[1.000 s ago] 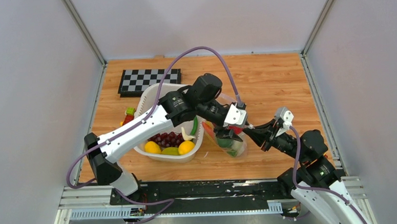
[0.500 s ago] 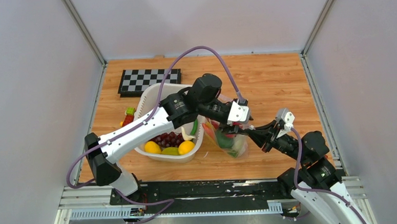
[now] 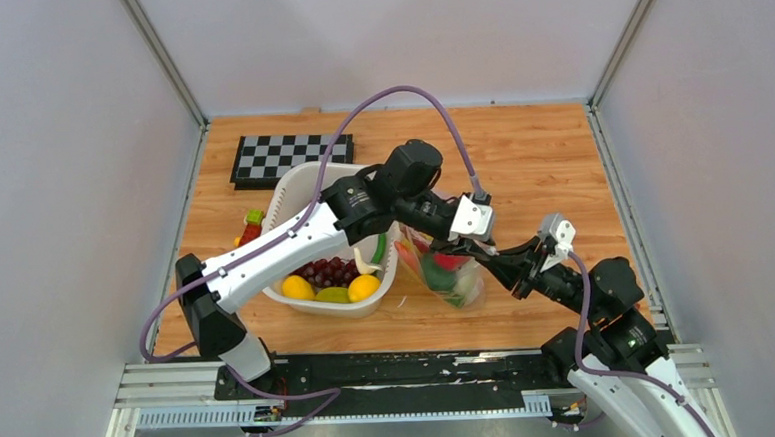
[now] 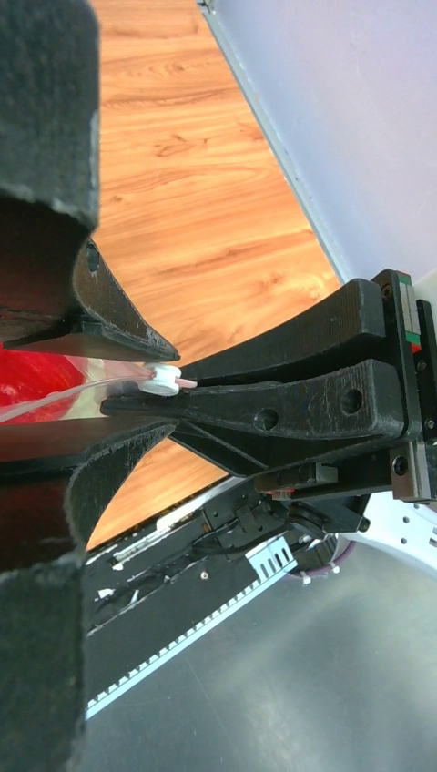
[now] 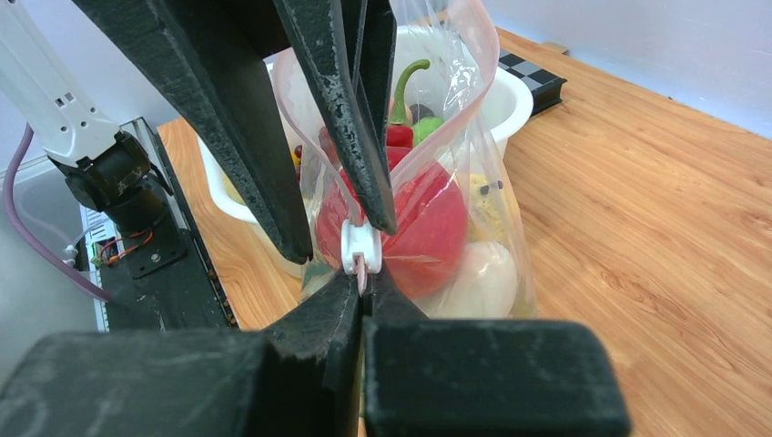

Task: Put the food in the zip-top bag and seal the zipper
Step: Zip the zipper food storage bag at the center of the board.

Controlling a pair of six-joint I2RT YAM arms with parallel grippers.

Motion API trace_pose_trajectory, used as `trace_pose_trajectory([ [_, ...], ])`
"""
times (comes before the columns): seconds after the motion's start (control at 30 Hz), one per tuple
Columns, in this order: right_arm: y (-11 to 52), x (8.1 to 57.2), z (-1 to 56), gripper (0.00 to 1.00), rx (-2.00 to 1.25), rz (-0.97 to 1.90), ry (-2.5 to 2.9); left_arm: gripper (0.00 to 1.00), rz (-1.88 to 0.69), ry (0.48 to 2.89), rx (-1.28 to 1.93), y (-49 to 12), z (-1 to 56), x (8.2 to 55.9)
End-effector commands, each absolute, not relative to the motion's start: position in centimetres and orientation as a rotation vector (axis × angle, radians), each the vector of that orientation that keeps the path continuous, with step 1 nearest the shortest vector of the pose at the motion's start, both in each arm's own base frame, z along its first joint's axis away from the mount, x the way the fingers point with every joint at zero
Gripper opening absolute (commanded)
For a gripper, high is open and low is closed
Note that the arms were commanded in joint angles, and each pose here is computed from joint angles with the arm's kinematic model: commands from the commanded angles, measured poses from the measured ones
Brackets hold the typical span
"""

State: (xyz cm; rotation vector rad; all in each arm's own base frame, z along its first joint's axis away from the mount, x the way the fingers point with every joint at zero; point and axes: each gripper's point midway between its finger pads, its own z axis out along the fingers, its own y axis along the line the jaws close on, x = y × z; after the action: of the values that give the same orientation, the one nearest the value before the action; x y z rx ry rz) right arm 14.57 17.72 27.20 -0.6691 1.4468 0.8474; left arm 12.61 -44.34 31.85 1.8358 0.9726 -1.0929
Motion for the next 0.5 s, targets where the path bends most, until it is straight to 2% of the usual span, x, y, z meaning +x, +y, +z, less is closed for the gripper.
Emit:
trace_pose_trajectory([
  [0.0, 17.39, 13.89, 30.41, 0.0, -0.668, 0.838, 1.332, 0.34, -1.118, 0.939, 1.846, -44.54, 32.91, 11.9],
  [0.13, 17.33, 13.87, 30.37, 0.0, -0.662, 0.839, 1.333, 0.33, -1.12, 0.953, 1.852, -44.79, 32.64, 11.9],
  [0.3, 17.35, 13.83, 30.24, 0.0, -0.666, 0.84, 1.336, 0.42, -1.104, 0.965, 1.852, -45.04, 32.39, 12.03],
  [0.47, 17.37, 13.8, 30.21, 0.0, -0.669, 0.84, 1.336, 0.41, -1.074, 0.979, 1.858, -45.15, 31.96, 12.38],
])
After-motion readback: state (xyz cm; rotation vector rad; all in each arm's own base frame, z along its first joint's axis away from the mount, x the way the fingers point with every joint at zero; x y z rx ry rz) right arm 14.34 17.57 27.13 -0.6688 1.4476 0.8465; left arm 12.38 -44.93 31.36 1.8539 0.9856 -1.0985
